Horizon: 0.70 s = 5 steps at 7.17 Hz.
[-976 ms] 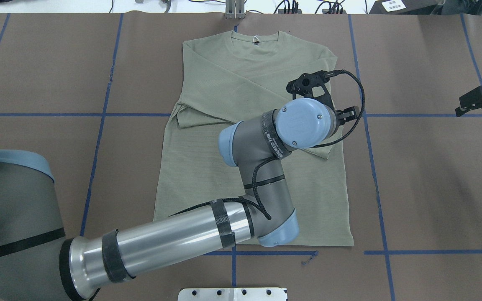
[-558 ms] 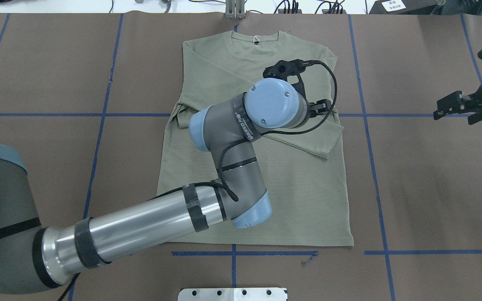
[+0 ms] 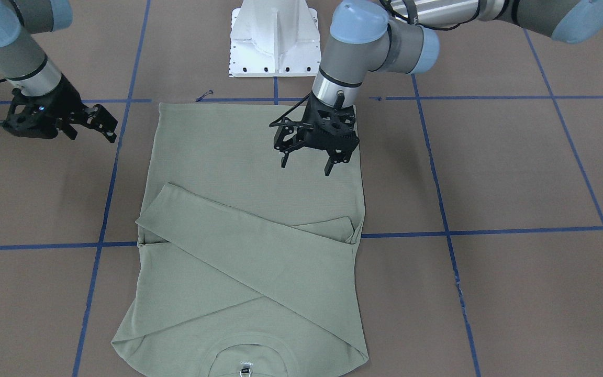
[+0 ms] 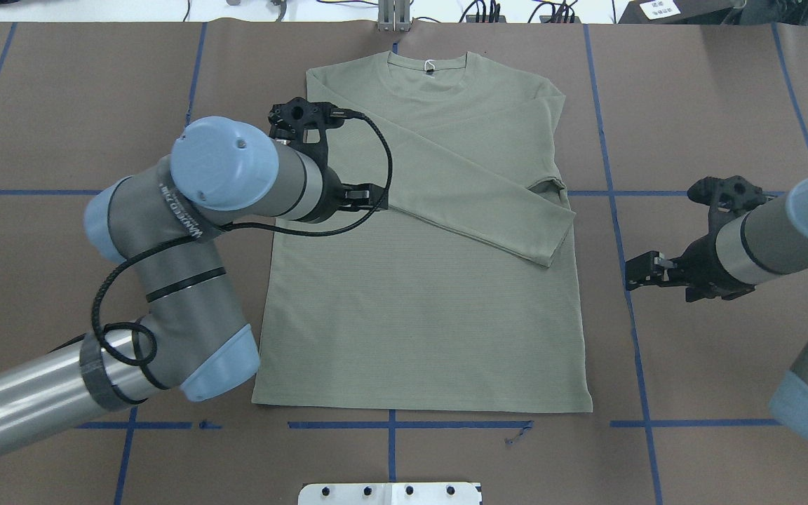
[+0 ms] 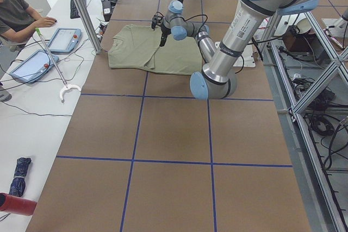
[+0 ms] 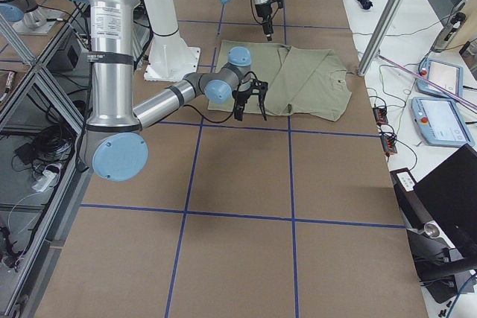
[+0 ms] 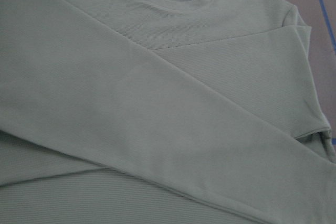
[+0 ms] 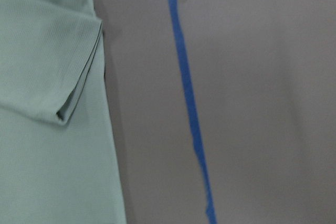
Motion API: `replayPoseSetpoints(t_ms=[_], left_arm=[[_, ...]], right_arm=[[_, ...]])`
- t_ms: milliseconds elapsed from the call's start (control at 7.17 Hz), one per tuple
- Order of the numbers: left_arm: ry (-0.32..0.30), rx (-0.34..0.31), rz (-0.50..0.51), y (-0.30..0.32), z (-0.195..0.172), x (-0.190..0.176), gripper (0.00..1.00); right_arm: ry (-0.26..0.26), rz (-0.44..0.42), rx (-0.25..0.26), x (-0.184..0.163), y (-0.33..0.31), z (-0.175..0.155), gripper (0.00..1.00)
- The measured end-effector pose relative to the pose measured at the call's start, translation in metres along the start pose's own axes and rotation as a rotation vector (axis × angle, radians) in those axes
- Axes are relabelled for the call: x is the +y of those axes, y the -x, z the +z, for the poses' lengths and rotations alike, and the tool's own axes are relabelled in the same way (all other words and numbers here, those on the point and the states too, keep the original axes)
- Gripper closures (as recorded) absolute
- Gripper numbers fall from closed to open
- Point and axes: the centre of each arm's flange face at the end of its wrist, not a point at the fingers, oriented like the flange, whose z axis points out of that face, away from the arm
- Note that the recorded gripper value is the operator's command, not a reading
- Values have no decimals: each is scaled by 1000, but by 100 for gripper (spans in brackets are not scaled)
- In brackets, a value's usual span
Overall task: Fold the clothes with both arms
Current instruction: 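Move both grippers down to the two corners of the shirt hem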
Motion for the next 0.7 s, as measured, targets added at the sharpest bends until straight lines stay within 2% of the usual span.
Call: replayPoseSetpoints(t_ms=[418,697], left_arm=[[28,-11,95,55,-35,32,0],[29,-10,105,58,-40,37,0]], right_arm=[[2,-23,38,98,42,48,0],[16,-49,50,125,48,62,0]])
